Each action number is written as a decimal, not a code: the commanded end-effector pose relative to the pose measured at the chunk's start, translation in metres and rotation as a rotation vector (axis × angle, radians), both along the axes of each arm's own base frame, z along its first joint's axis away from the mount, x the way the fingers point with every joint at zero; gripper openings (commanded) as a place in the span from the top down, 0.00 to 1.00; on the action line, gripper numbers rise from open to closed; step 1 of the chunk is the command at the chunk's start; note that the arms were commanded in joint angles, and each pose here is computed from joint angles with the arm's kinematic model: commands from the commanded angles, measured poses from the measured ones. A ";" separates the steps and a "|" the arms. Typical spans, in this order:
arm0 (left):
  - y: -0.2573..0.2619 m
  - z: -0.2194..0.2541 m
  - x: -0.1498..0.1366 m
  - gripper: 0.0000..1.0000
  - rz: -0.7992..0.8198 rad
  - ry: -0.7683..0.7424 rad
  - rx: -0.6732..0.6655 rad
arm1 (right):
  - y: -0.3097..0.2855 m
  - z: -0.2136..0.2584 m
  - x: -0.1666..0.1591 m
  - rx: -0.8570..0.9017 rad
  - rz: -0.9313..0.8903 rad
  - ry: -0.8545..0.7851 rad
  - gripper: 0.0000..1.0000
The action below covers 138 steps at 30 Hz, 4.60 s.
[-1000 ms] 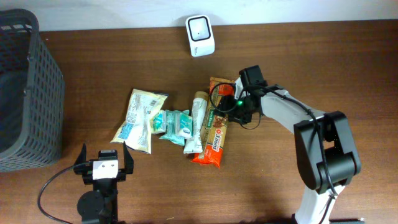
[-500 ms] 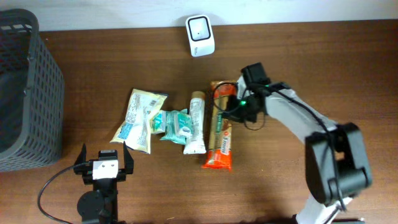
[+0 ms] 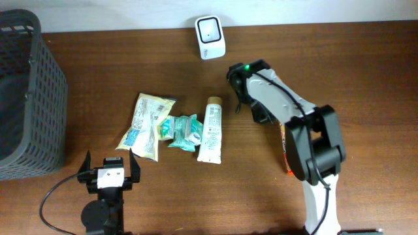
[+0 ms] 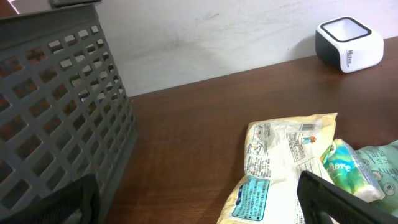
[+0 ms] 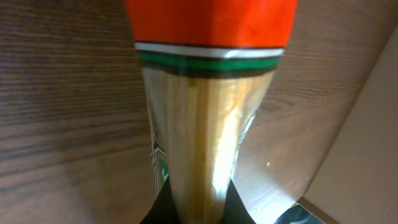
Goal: Scan the item barcode
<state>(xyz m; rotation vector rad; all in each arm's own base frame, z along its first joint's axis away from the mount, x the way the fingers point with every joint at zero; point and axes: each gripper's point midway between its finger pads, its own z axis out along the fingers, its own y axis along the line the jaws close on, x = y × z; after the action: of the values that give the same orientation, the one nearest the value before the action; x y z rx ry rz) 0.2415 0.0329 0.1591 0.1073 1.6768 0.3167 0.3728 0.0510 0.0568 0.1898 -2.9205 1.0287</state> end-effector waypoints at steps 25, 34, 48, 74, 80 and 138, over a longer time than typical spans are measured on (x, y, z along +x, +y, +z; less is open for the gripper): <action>0.002 -0.002 0.000 0.01 0.007 0.003 0.015 | 0.035 0.270 -0.009 1.126 0.128 -0.337 0.41; 0.002 -0.002 0.000 0.01 0.007 0.003 0.016 | -0.002 0.230 -0.054 1.048 0.085 -0.232 0.29; 0.002 -0.002 0.000 0.01 0.007 0.003 0.015 | 0.006 0.003 -0.065 1.236 -0.056 -0.103 0.28; 0.002 -0.002 0.000 0.01 0.007 0.003 0.015 | 0.027 -0.114 -0.126 1.310 -0.427 -0.023 0.65; 0.002 -0.002 0.000 0.01 0.007 0.003 0.015 | 0.033 -0.102 -0.101 1.370 -0.404 -0.086 0.96; 0.002 -0.002 0.000 0.01 0.007 0.003 0.015 | 0.127 0.087 -0.039 0.835 0.130 -0.046 0.95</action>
<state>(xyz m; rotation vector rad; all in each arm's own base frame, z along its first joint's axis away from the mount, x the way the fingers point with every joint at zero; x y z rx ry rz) 0.2415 0.0329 0.1585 0.1075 1.6783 0.3165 0.3115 0.1646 0.0948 0.3341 -3.1040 -0.1248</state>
